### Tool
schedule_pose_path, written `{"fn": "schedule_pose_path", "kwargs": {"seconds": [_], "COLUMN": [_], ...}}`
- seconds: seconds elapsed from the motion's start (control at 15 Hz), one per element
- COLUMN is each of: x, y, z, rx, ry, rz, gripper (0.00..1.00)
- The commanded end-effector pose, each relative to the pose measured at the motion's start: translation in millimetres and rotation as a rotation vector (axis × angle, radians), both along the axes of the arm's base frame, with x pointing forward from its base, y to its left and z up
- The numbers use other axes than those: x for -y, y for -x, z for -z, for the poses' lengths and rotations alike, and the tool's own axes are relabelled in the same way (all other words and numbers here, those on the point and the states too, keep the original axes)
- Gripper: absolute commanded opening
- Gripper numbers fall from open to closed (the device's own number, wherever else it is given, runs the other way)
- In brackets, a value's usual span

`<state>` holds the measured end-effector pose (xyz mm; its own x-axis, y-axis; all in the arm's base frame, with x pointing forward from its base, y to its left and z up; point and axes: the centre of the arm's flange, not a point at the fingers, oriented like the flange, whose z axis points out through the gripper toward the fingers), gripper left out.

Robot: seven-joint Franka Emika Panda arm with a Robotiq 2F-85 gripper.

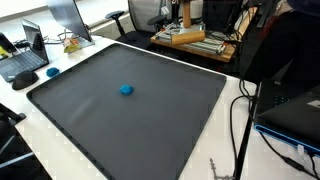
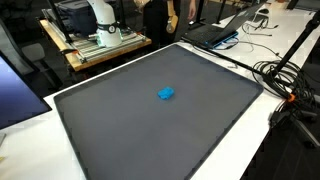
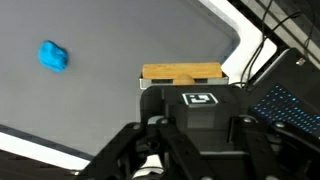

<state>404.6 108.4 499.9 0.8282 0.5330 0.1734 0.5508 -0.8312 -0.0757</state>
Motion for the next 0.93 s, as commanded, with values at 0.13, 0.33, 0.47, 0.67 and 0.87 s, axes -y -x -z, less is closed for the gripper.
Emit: {"fn": "schedule_pose_path", "kwargs": {"seconds": [0.13,0.33,0.47,0.67,0.87], "x": [56.2,60.0,58.4,65.7,88.0], "y": [-27.4,-19.9,-19.8,-34.5,-66.2], "z": [-16.9,-7.2,-3.7,2.4,11.7], "rx": [0.036,0.018,0.011,0.003,-0.003], "ry": [0.056,0.031,0.033,0.037,0.024], "rz": [0.308,0.278,0.273,0.335,0.485], "gripper": [0.22,0.47,0.47,0.22,0.22]}}
